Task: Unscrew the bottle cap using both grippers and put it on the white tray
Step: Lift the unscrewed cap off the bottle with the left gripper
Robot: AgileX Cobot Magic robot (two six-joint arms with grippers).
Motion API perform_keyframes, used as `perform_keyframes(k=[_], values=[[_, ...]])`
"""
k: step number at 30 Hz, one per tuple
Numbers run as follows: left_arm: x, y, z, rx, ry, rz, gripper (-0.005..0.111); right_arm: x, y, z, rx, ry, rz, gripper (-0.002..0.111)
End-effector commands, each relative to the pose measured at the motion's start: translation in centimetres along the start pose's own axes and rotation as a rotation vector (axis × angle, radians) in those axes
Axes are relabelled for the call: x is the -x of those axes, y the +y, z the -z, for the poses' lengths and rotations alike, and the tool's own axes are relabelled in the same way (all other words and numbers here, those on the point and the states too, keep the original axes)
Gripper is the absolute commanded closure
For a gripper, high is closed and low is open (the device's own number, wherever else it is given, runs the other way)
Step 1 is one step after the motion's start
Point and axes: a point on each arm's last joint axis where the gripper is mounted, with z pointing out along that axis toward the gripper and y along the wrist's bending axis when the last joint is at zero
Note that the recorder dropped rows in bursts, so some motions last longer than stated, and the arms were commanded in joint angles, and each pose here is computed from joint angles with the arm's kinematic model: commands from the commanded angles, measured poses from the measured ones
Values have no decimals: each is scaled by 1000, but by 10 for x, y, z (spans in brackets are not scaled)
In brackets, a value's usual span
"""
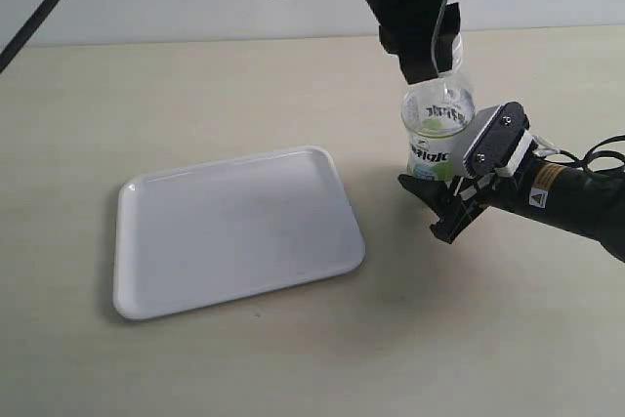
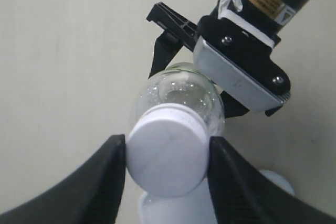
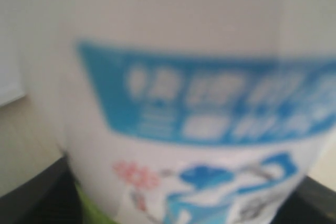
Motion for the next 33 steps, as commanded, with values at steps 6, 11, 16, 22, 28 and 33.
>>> perform_keyframes(k=[6, 11, 16, 22, 28, 33], values=[[1, -2, 2, -12, 6, 412, 107, -3, -1, 0, -5, 43, -15, 108], [1, -2, 2, -11, 7, 623, 107, -3, -1, 0, -7, 44, -24, 108], [2, -2, 3, -13, -1, 696, 107, -3, -1, 0, -7, 44, -24, 108], [10, 4, 18, 25, -71, 665, 107, -3, -1, 0, -7, 44, -24, 108], [17, 8, 37, 55, -123, 591, 107, -3, -1, 0, -7, 44, -24, 108], [19, 8, 51, 75, -132, 453, 107, -3, -1, 0, -7, 44, -34, 108]])
